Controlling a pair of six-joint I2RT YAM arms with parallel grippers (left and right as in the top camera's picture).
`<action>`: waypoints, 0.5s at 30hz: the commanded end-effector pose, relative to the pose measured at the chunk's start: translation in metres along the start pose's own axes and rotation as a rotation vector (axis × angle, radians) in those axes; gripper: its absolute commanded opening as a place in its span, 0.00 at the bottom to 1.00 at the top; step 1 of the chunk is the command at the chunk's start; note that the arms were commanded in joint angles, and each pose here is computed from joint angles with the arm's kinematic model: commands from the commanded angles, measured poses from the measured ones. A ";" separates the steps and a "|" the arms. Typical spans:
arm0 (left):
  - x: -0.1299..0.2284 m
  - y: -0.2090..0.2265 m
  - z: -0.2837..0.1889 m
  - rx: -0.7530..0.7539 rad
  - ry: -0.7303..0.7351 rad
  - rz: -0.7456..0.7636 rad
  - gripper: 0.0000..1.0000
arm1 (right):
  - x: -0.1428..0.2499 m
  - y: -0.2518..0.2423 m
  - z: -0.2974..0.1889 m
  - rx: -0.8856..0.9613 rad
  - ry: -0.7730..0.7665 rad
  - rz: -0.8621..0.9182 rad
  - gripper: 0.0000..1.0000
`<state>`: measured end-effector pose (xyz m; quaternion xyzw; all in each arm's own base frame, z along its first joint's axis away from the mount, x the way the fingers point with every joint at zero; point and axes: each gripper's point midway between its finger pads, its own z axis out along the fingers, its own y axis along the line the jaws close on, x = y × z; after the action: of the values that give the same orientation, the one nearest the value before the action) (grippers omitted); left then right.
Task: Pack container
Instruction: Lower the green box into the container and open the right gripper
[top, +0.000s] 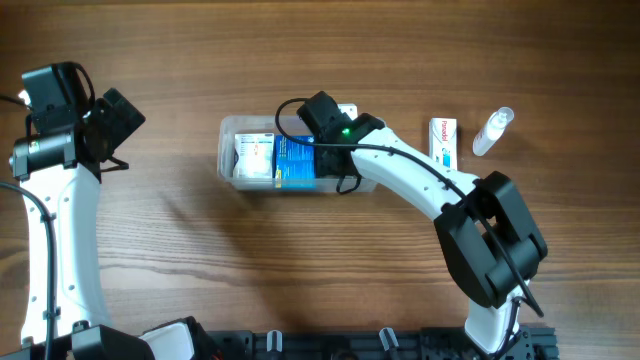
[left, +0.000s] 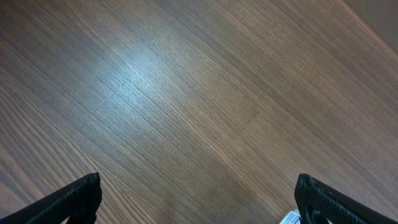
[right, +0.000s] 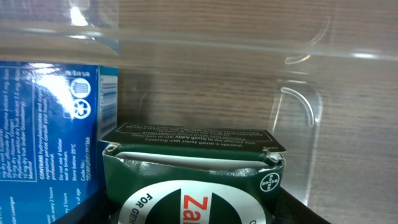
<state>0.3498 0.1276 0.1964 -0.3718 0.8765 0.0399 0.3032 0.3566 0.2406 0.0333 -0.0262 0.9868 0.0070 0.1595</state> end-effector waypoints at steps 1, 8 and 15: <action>-0.002 0.001 -0.003 0.003 -0.010 0.000 1.00 | 0.001 -0.002 0.007 0.009 0.002 0.016 0.52; -0.002 0.001 -0.003 0.003 -0.010 0.000 1.00 | 0.001 0.005 0.007 -0.027 0.009 0.018 0.54; -0.002 0.001 -0.003 0.003 -0.010 0.000 1.00 | 0.002 0.006 0.007 -0.033 0.013 0.018 0.70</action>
<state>0.3498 0.1276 0.1964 -0.3718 0.8765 0.0399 0.3032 0.3590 0.2468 0.0339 -0.0253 0.9861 0.0222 0.1629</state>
